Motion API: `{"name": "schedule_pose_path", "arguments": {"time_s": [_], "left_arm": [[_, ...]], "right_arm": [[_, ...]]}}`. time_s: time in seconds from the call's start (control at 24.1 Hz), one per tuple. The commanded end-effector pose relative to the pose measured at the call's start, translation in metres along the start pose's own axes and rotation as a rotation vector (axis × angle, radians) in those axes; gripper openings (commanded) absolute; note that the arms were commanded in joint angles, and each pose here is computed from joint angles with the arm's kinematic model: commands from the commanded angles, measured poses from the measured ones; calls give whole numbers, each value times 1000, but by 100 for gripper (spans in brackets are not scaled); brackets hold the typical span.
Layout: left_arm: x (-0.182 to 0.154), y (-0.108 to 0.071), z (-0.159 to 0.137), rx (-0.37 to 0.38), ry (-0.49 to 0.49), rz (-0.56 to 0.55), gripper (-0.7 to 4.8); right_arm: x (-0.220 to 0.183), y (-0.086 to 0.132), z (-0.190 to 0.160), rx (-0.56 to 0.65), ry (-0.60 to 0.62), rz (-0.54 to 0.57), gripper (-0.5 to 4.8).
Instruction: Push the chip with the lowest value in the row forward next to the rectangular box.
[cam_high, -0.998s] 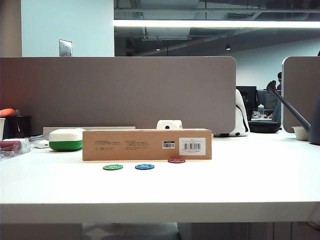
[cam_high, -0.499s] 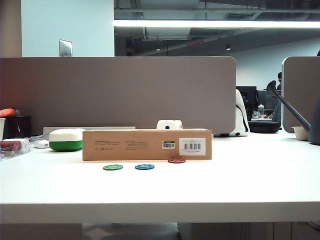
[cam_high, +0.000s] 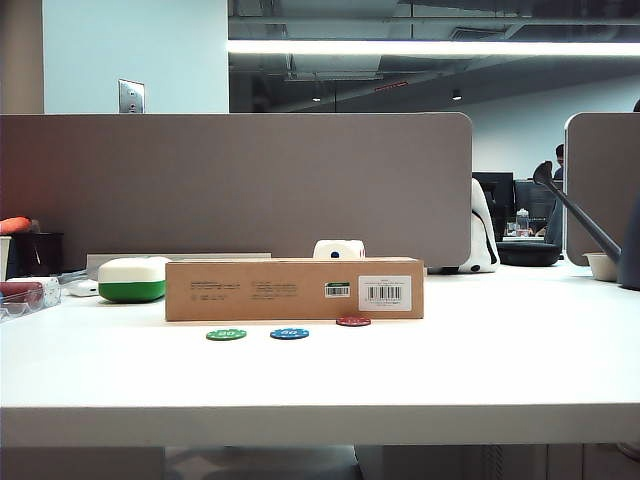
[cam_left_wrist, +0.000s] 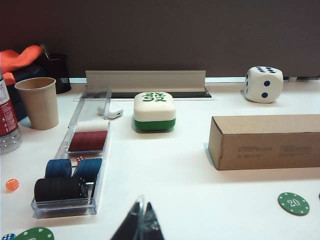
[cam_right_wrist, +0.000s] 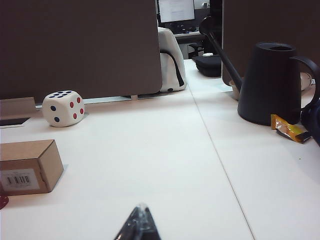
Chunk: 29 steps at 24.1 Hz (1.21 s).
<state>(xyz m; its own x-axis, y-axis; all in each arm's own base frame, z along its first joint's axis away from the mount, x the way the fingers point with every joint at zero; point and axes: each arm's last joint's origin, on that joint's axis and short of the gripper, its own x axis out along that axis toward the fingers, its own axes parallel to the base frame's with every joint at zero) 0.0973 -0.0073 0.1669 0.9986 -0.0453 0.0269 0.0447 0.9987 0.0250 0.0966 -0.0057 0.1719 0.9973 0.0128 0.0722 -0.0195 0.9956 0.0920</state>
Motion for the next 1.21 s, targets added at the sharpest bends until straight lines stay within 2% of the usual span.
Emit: {"name": "schedule_pose_path", "arguments": {"time_s": [0.04, 1.21], "left_arm": [[0, 0, 3, 0, -18, 0, -5], [0, 0, 3, 0, -18, 0, -5]], "right_arm": [[0, 0, 0, -4, -13, 4, -6], [1, 4, -1, 2, -11, -10, -6]]}}
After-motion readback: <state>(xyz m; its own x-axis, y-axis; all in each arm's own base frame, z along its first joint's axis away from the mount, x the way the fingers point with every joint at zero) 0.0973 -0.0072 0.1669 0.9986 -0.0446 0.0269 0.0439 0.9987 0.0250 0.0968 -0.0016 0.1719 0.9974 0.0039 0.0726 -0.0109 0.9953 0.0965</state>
